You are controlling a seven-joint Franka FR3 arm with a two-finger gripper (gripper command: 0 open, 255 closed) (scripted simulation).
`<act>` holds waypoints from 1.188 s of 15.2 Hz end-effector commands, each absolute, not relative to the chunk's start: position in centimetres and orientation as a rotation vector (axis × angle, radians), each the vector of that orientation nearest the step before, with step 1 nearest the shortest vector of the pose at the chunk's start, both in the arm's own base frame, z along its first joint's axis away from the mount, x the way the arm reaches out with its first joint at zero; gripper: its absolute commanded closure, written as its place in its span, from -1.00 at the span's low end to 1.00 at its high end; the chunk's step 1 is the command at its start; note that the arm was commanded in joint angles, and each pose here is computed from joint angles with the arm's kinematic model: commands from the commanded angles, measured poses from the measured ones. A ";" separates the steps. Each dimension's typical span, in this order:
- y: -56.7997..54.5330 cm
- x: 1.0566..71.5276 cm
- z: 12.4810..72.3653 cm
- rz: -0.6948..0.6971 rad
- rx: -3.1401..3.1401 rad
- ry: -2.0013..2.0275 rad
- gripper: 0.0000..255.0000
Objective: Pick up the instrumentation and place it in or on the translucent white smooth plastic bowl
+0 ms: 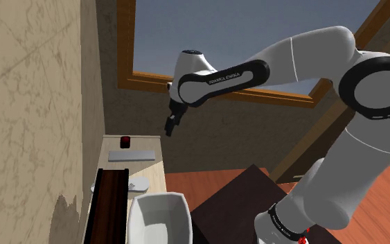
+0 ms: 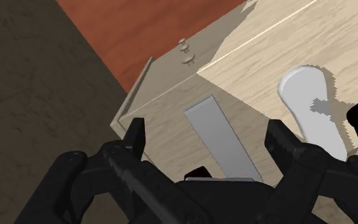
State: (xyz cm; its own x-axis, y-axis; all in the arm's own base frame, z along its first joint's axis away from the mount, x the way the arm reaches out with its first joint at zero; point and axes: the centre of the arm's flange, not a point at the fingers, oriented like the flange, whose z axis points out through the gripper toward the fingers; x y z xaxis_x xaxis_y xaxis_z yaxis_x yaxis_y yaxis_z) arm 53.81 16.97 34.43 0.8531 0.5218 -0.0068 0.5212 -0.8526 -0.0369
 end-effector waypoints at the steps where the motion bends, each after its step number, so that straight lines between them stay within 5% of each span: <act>1: 18.4 55.0 32.3 0.024 -2.973 -0.912 -1.00; 18: 31.2 62.4 18.4 0.016 -2.790 -1.406 -1.00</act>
